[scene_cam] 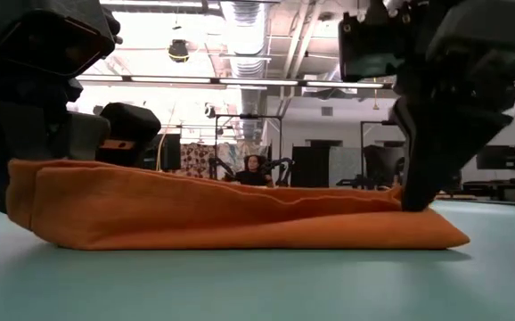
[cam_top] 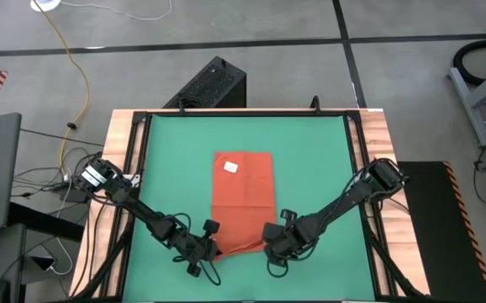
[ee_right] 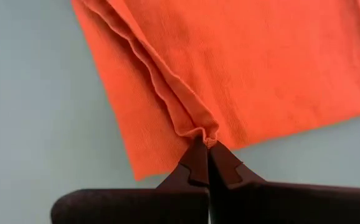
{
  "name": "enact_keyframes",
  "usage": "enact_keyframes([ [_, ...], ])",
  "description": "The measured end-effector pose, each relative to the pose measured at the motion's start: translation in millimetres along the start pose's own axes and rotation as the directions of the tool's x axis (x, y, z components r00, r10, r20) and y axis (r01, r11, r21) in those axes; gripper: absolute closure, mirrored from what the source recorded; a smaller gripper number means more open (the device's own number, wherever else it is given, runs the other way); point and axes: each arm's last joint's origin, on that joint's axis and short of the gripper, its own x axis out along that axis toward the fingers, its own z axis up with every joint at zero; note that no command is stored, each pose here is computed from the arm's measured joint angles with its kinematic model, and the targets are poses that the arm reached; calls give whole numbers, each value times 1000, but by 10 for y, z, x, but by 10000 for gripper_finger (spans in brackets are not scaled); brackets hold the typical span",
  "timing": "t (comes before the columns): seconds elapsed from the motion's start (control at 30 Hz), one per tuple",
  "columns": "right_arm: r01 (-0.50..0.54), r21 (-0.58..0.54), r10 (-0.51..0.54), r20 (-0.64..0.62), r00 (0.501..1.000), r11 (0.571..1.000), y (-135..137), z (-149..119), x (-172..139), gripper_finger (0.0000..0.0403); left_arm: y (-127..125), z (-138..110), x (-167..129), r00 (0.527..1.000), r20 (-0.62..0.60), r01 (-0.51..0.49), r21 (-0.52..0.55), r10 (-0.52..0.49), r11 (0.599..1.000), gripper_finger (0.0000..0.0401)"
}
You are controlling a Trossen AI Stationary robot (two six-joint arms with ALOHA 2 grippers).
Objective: Roll towel
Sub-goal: Roll the orange towel
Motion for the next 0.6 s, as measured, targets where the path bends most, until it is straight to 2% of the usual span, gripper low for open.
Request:
enact_keyframes([
  [0.17, -1, 22, 1, 1, 1000, 1000, -33, -63, 84, 400, -3, 9, -1, 1000, -5, -8, -16, 8, 1000, 401],
  [0.3, -4, 27, 4, 4, 1000, 1000, -38, -76, 102, 400, -5, 83, -37, 998, -68, -18, -25, 16, 1000, 401],
  [0.5, -1, 25, 1, 0, 1000, 1000, -40, -79, 102, 400, -25, 321, -320, 980, -166, -108, 27, 111, 994, 401],
  [0.6, 0, 25, 0, -1, 1000, 1000, -43, -82, 105, 400, -86, 469, -486, 982, -123, -140, 44, 145, 989, 401],
])
